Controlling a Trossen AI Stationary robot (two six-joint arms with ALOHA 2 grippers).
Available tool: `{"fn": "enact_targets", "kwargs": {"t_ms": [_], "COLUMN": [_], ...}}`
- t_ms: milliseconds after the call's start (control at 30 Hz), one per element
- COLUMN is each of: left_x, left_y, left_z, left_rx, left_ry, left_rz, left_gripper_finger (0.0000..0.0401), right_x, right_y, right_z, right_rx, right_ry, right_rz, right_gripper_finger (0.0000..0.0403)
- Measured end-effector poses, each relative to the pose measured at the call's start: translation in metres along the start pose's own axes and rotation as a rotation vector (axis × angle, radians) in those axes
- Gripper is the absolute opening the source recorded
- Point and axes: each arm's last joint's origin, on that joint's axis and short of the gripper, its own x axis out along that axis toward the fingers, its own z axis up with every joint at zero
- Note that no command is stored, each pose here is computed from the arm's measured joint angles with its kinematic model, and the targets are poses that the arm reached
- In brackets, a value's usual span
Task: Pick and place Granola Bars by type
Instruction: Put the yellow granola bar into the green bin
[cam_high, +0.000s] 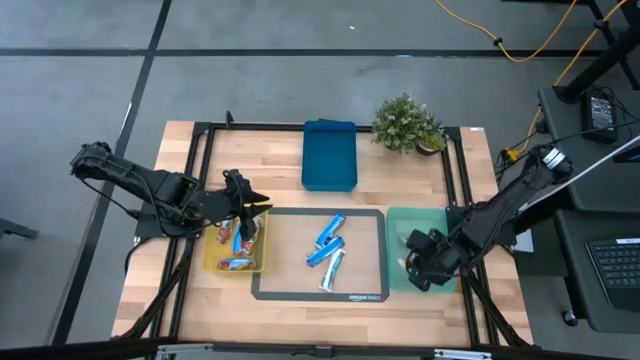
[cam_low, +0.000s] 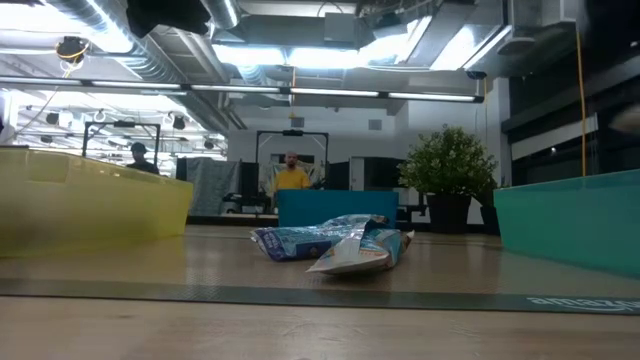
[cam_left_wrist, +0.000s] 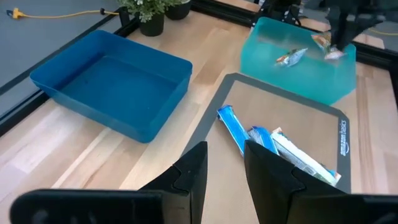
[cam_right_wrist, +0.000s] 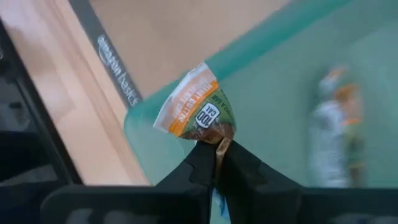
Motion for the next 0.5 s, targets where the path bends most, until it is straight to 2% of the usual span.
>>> {"fn": "enact_targets", "kwargs": {"t_ms": [133,500], "left_x": [0.0,0.0], "left_y": [0.0,0.0], "left_z": [0.0,0.0], "left_rx": [0.003,0.028], "left_ry": [0.003,0.003], "left_rz": [0.002,0.001], "left_gripper_finger": [0.0097,0.0098], "right_x": [0.018,0.036], "right_y": [-0.003,-0.016], "right_z": [-0.015,-0.025], "right_rx": [0.065,0.11], "right_ry": [0.04,0.099], "right_rz": [0.059,0.031], "right_gripper_finger": [0.0028,0.0028]}}
